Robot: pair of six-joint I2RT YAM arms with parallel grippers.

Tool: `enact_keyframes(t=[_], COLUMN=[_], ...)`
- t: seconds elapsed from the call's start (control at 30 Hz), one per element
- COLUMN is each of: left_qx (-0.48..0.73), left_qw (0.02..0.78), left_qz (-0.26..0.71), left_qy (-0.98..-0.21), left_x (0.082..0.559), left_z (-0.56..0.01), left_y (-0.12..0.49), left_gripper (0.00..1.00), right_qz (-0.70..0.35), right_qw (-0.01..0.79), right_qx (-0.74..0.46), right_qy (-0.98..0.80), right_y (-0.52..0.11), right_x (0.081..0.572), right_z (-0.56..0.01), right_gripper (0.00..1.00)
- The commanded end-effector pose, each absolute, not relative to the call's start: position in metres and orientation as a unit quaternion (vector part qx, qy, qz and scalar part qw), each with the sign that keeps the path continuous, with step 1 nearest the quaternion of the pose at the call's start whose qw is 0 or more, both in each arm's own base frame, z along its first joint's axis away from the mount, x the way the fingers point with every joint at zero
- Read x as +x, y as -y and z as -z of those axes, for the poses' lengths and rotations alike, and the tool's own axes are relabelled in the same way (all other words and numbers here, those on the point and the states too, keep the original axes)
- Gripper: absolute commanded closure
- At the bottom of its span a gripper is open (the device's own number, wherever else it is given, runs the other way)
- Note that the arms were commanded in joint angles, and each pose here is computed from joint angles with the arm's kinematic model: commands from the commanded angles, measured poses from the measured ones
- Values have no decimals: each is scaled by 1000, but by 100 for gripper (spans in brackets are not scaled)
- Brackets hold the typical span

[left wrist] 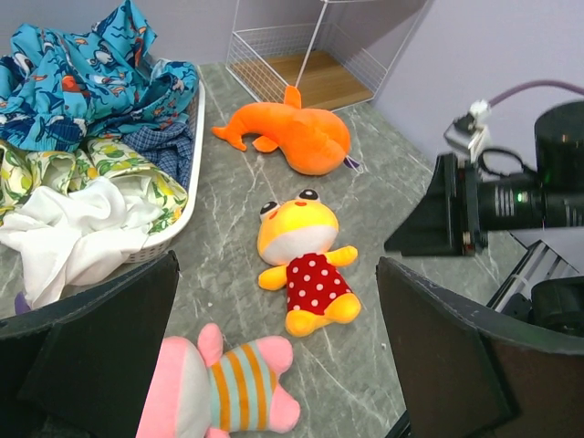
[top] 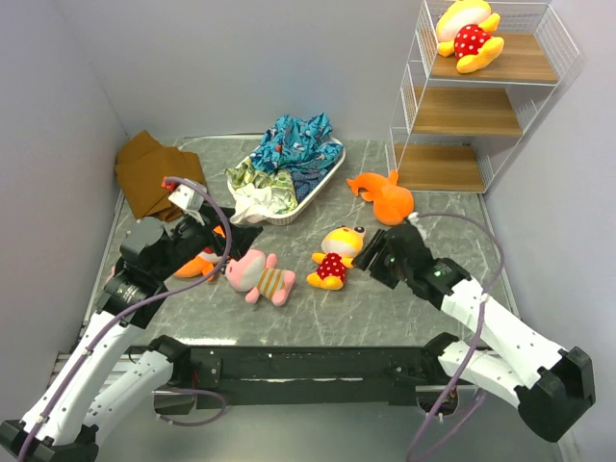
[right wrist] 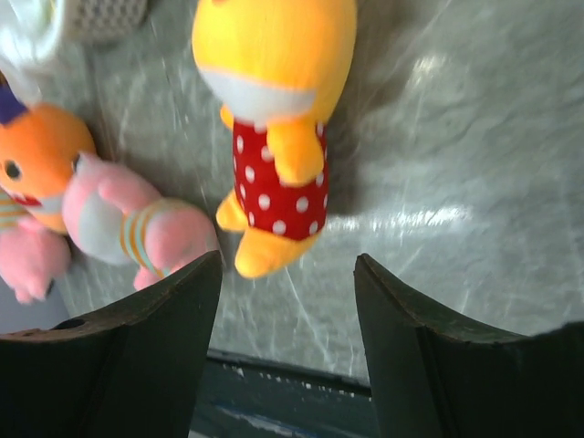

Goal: Place and organize the stuffed toys onto the shelf

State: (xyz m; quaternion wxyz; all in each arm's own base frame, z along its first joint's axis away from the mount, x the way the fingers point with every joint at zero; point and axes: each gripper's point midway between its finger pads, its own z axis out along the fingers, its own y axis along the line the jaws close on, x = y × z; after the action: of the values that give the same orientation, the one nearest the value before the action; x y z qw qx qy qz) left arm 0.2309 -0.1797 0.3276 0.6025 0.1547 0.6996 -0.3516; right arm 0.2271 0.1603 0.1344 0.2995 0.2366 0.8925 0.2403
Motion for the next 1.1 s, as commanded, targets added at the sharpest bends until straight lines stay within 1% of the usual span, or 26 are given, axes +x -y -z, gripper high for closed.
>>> enact_keyframes(t=[0.0,0.13,0.27,0.4,0.47,0.57,0.6,0.67,0.7,0.77,0.8,0.87,0.9,0.93,0.97,1.07], left_qx=[155,154,153,153,154,155,155,156,156,157,157,159,159,158,159,158], left_qw=[615,614,614,613,611,610,610,609,608,607,606,603,604,603,605,605], left_qz=[344,344,341,340,340,339,339,340,341,341,341,342,342,342,341,340], left_qy=[-692,-693,-695,-696,-699,-700,-700,-700,-700,-701,-701,-703,-702,-703,-702,-703], left_x=[231,232,233,234,234,234,234,234,234,235,235,235,235,235,235,235], left_z=[-333,-332,-331,-330,-328,-328,-327,-327,-327,-327,-326,-324,-325,-325,-325,-324], left_y=[177,177,177,177,178,179,179,180,180,180,180,182,182,181,181,181], left_gripper=[4,4,4,4,4,4,4,4,4,4,4,4,4,4,4,4], right_qz=[-265,-256,-223,-149,-133,-118,-124,-124,-124,-115,-113,-106,-102,-102,-93,-76], right_qw=[318,294,298,306,306,311,322,334,342,359,366,376,381,384,385,383], right_qx=[231,198,184,181,177,171,165,160,153,150,143,139,134,132,131,133], right_qy=[-881,-899,-910,-923,-926,-928,-924,-921,-919,-914,-913,-910,-909,-908,-909,-911], right_y=[-182,-213,-224,-215,-213,-206,-206,-202,-200,-194,-191,-188,-186,-187,-183,-174], right_x=[228,214,217,221,220,219,221,222,223,227,228,230,232,233,232,229], right_z=[-134,-112,-100,-81,-77,-71,-75,-77,-81,-85,-89,-94,-97,-101,-101,-105], right_gripper=[32,31,31,34,35,47,55,63,68,72,76,80,85,87,92,98])
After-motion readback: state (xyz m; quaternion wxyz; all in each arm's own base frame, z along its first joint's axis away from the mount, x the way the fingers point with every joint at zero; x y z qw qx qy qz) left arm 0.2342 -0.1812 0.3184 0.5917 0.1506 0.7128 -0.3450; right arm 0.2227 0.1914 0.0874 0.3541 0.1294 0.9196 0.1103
